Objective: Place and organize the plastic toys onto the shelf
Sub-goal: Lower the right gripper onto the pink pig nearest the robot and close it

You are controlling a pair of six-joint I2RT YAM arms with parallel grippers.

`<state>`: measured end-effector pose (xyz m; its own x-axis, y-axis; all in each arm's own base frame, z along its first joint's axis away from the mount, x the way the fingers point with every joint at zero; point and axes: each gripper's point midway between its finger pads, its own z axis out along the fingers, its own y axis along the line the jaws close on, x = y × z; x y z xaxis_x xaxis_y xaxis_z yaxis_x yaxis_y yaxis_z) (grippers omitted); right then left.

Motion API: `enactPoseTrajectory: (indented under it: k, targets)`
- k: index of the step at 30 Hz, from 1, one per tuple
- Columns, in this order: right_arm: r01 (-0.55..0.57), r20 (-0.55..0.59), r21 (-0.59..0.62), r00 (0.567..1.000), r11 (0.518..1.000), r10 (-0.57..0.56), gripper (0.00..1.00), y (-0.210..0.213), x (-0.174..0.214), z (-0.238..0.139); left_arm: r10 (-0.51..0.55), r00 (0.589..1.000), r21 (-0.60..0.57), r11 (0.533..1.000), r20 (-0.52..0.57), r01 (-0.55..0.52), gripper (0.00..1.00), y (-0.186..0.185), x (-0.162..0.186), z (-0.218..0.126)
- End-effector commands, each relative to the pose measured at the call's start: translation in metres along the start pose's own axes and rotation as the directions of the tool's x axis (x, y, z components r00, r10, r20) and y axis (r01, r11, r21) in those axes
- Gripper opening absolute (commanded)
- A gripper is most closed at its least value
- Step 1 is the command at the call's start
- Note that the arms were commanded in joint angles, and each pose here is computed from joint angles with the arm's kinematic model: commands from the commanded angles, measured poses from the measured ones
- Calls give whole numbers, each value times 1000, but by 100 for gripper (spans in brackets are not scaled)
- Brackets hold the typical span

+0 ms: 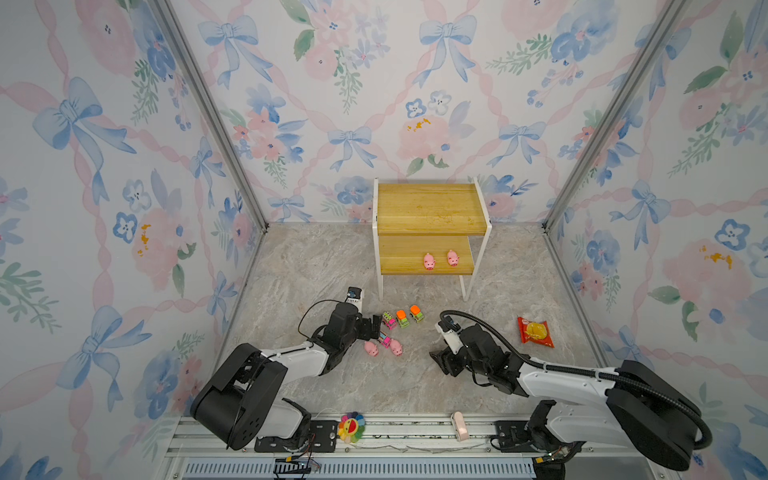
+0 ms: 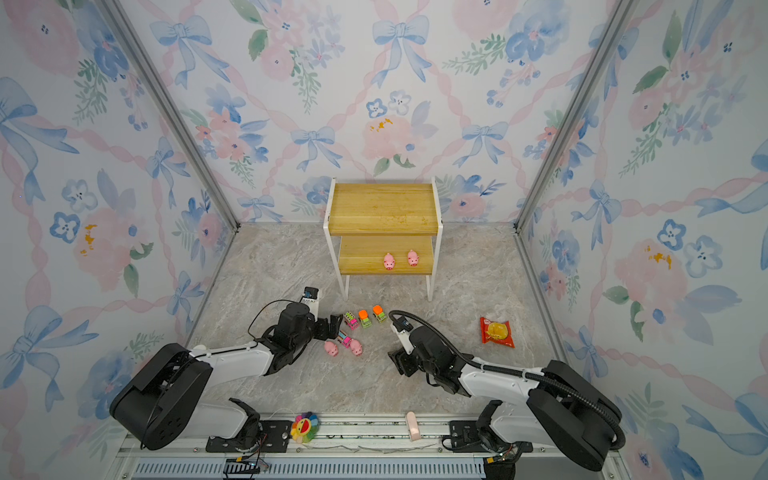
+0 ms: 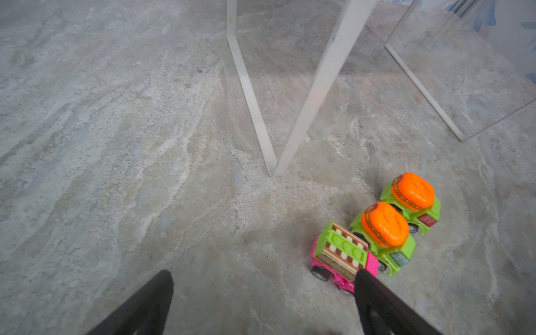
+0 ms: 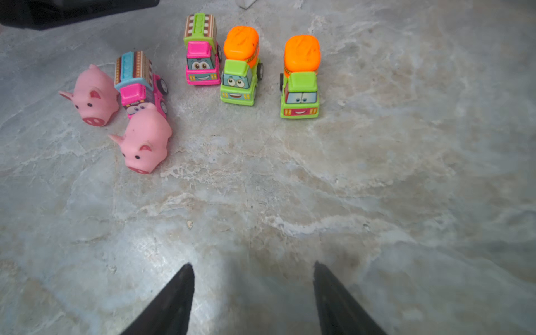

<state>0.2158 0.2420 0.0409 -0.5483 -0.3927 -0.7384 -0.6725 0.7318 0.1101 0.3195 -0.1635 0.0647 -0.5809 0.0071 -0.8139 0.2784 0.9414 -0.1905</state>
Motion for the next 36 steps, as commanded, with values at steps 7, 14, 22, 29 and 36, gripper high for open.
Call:
enactPoseTrajectory:
  k: [7, 14, 22, 29, 36]
  targets:
    - [52, 82, -140, 996, 989, -41, 66, 47, -35, 28, -8, 1000, 4, 1000, -7, 8, 98, 2, 9, -10]
    - [67, 70, -174, 996, 982, -55, 67, 65, -35, 40, -4, 1000, -9, 1000, -14, 4, 98, 6, 15, -14]
    - [62, 62, -201, 997, 978, -50, 68, 78, -36, 54, -2, 1000, -25, 1000, 1, 2, 98, 10, 14, -20]
    - [33, 61, -199, 998, 979, -22, 68, 79, -35, 70, -2, 1000, -30, 1000, -1, 2, 98, 11, 15, -21]
    - [17, 57, -199, 998, 980, -6, 65, 80, -36, 80, -1, 1000, -32, 1000, -2, 1, 98, 11, 15, -21]
